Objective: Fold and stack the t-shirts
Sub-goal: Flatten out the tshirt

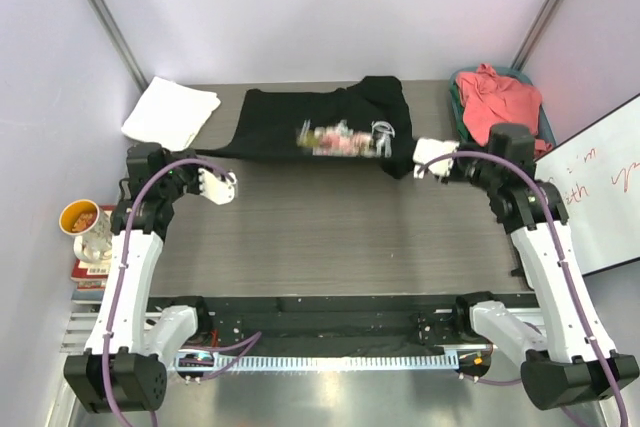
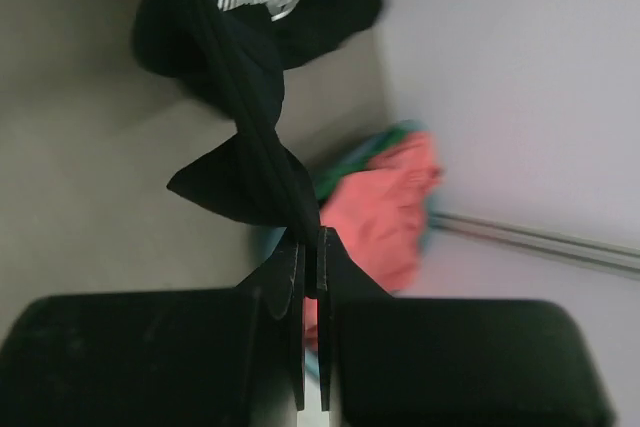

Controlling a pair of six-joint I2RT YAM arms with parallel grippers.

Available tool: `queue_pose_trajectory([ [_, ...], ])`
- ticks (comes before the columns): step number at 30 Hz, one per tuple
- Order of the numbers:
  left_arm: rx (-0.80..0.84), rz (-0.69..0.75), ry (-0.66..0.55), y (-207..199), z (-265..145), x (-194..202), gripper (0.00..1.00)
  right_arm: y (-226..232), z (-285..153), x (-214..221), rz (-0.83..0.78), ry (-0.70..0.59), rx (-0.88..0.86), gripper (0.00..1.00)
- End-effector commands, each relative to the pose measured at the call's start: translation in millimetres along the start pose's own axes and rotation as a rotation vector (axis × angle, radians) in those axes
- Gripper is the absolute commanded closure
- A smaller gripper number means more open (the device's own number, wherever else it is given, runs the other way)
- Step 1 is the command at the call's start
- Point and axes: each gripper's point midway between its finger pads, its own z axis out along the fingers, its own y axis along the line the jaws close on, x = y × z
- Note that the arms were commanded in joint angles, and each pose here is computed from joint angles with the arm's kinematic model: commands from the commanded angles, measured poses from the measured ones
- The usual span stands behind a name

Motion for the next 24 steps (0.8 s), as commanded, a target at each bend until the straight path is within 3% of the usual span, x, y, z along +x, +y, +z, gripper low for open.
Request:
queue_pose_trajectory([
  [1, 0.057, 0.050, -0.074, 11, -30, -27, 1.00, 90, -19, 16, 0.088, 0.038, -0.293, 0.99],
  [3, 0.165, 0.033, -0.071, -10, -30, -38, 1.00, 96, -13, 19, 0.122, 0.051, -0.327, 0.99],
  [8, 0.237, -0.138, -0.048, -34, -39, -49, 1.00, 101, -5, 19, 0.165, 0.051, -0.369, 0.99],
  [12, 0.489, -0.224, 0.023, -99, -58, -45, 1.00, 113, -10, 16, 0.139, 0.034, -0.445, 0.99],
  [19, 0.788, -0.201, 0.007, -174, -95, -53, 1.00, 149, -32, 20, 0.065, 0.031, -0.624, 0.95],
  [24, 0.958, -0.212, -0.043, -204, -120, -65, 1.00, 174, -51, 20, 0.023, 0.009, -0.734, 0.97],
])
